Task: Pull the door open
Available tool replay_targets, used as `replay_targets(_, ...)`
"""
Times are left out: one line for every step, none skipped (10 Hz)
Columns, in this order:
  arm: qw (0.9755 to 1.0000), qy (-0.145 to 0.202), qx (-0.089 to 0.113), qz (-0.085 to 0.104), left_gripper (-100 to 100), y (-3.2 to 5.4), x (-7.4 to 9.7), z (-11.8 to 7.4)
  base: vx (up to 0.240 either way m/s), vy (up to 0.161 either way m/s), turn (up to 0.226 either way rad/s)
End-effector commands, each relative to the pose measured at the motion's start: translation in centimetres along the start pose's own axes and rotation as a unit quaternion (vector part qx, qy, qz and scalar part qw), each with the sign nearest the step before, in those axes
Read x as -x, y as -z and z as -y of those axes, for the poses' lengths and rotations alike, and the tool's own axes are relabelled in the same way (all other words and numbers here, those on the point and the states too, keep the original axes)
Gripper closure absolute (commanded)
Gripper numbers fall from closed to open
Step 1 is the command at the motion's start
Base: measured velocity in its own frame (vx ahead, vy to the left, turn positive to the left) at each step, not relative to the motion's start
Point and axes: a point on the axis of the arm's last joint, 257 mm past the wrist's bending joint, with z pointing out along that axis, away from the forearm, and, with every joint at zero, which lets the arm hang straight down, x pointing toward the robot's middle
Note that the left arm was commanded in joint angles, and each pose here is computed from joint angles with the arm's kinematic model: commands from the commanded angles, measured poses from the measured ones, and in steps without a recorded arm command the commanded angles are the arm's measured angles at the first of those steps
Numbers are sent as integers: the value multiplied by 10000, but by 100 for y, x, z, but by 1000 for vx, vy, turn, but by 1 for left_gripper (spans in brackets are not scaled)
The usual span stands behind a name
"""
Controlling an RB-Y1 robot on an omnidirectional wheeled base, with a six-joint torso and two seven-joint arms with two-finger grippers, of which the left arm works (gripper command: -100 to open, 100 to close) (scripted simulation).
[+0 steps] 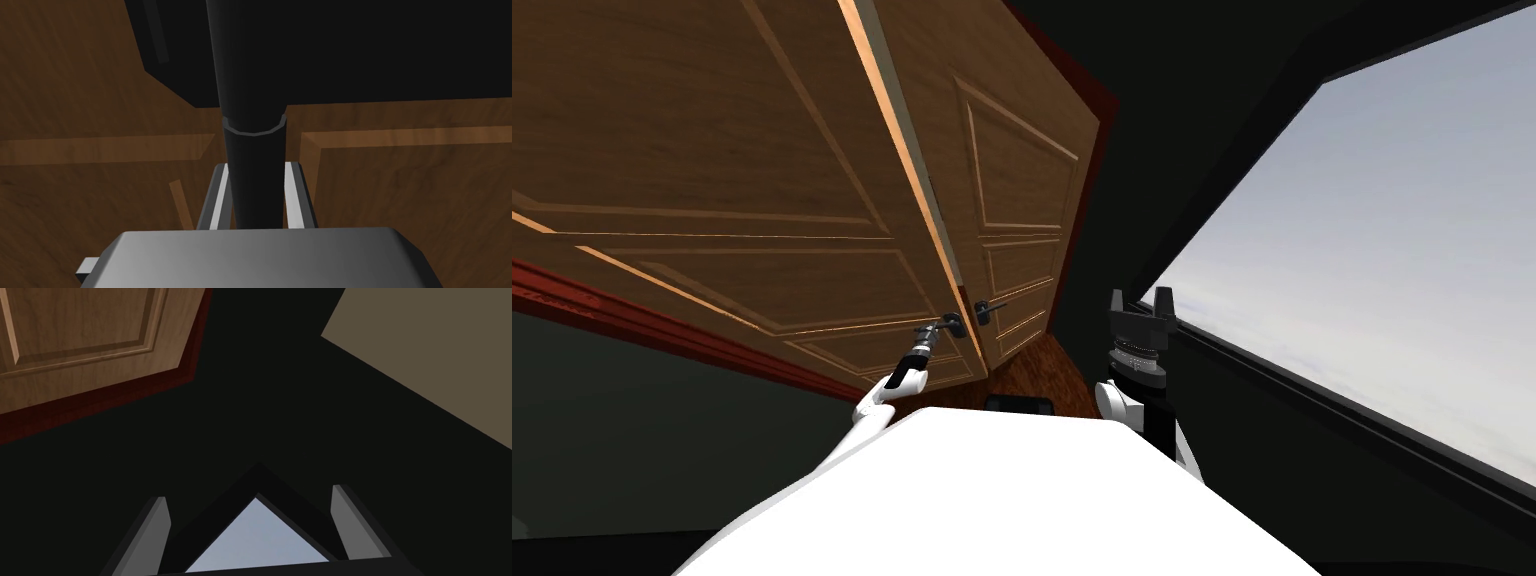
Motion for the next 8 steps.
replay_targets(10000, 0, 0, 0, 100, 0, 0, 0, -73, 34, -48)
replay_targets(10000, 6, -8, -97, 100, 27, -45, 1, -134, 15, -100)
replay_targets(9999, 6, -18, -143, 100, 42, -59, 6, -213, 31, -148)
replay_targets(9998, 7, -28, -196, 100, 59, -75, 12, -207, 56, -148)
replay_targets(9997, 9, -37, -254, 100, 78, -93, 17, -213, 48, -131)
replay_targets(9994, 14, -50, -346, 100, 109, -122, 23, -259, 62, -166)
replay_targets(9992, 18, -56, -408, 100, 131, -142, 26, -239, 48, -145)
replay_targets(9989, 23, -61, -466, 100, 152, -161, 28, -215, 42, -126)
